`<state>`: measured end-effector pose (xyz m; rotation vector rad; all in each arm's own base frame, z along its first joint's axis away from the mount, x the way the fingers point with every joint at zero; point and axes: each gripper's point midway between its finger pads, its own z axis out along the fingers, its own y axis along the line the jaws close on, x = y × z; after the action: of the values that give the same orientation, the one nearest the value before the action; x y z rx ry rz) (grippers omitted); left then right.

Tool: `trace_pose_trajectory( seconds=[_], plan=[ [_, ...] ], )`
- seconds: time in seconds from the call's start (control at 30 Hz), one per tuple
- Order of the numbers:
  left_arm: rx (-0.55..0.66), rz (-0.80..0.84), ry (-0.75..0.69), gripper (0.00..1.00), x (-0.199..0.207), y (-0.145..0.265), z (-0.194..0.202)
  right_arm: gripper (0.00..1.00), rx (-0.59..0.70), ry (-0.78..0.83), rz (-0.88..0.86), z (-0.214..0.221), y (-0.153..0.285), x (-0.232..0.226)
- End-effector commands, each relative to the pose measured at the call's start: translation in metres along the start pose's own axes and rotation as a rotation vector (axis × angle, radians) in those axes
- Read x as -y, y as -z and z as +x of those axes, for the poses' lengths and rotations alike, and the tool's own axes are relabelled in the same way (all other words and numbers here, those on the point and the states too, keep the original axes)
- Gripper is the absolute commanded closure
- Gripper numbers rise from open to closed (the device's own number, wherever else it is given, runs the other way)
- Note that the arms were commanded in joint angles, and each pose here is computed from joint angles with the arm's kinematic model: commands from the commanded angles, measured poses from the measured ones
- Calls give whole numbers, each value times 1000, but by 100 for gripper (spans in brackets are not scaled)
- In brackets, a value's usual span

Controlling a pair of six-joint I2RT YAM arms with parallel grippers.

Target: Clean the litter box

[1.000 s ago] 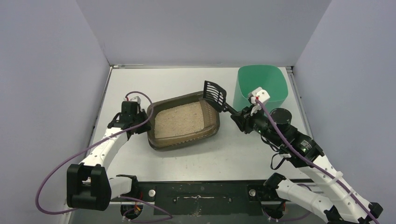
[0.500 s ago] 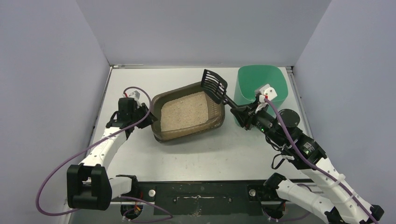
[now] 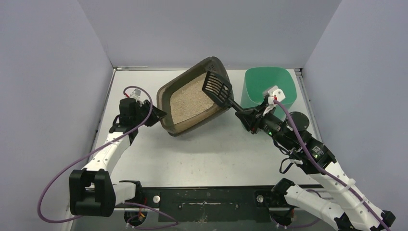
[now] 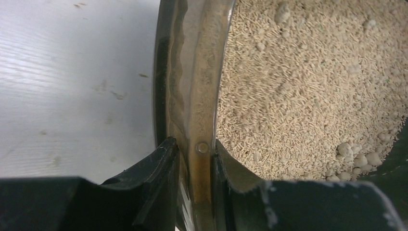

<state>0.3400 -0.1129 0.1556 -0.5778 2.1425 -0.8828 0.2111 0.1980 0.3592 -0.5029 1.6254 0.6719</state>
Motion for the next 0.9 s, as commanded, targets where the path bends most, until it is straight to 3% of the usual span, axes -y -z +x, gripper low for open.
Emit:
trace_pose_trajectory(
  seconds=[0.0, 0.1, 0.2, 0.27, 0.37, 0.43, 0.63, 0.87],
  plan=[
    [123, 344, -61, 100, 99, 33, -55, 100, 125, -14, -32, -43, 7, -9],
    [78, 436, -49, 100, 121, 37, -41, 100, 130, -14, -31, -45, 9, -9],
    [94, 316, -71, 100, 95, 30, -47, 100, 136, -18, -50, -49, 9, -13],
    [66, 359, -78, 100, 107, 29, -36, 100, 133, -20, -61, -49, 7, -15],
    [52, 190, -106, 100, 73, 20, -34, 100, 119, -26, -70, -47, 4, -17],
    [64, 224, -144, 100, 87, 25, -33, 100, 112, -29, -82, -45, 3, -19],
    [53, 49, -236, 100, 58, 17, -22, 100, 73, -44, -86, -34, -5, -19],
    [-8, -44, -333, 100, 33, 24, -2, 100, -61, -34, -116, -8, -12, -23]
  ],
)
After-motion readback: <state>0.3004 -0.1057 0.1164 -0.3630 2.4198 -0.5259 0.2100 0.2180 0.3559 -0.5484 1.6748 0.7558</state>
